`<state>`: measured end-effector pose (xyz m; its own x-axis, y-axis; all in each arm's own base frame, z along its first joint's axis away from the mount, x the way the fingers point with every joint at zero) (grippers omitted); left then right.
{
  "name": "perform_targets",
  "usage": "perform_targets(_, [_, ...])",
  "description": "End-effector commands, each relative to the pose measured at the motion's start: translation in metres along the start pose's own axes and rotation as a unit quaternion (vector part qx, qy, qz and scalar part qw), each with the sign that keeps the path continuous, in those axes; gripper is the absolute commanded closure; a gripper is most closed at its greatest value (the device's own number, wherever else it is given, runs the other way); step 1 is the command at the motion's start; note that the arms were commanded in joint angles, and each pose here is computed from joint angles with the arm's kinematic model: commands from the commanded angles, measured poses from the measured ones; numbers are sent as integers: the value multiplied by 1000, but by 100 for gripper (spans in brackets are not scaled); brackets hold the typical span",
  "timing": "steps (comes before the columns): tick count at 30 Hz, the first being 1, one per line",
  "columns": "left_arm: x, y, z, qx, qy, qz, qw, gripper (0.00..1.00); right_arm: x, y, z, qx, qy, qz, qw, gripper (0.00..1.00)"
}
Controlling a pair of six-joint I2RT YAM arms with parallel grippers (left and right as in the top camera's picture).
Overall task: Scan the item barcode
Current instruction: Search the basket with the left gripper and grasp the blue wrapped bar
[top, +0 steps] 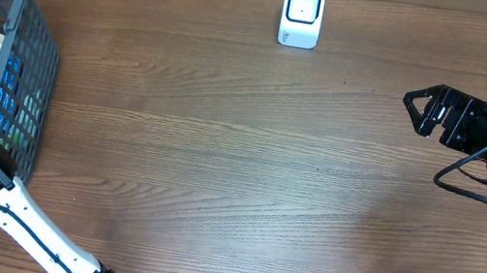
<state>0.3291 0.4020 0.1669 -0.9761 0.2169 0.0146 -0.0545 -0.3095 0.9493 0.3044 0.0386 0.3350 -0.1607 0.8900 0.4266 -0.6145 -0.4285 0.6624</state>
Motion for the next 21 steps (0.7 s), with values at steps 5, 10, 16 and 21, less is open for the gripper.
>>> perform_targets(5, [-16,-36,7,-22,3,13,1000,0,6,6,-1,2,0,4,1000,0])
perform_targets(10, [-32,-58,-2,-1,-31,-8,999,0,6,6,-4,8,-3,3,1000,0])
perform_targets(16, [-59,-63,-22,31,-106,-55,992,10,6,6,-2,5,-1,4,1000,0])
perform_targets(21, [-68,-68,-29,36,-121,-55,991,6,6,6,-3,6,-1,4,1000,0])
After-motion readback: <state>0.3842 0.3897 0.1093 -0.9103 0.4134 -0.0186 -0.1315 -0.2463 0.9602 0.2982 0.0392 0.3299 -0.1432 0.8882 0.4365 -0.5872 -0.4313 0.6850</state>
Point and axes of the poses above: each gripper's point midway between its finger pads, its own y axis back along the fingers, its own x axis along the line the jaws close on, z = x × y, the point moved 3 cm from there along y, back along the fingers, and after that the axes turned 5 degrees about y, right-handed, at the moved point
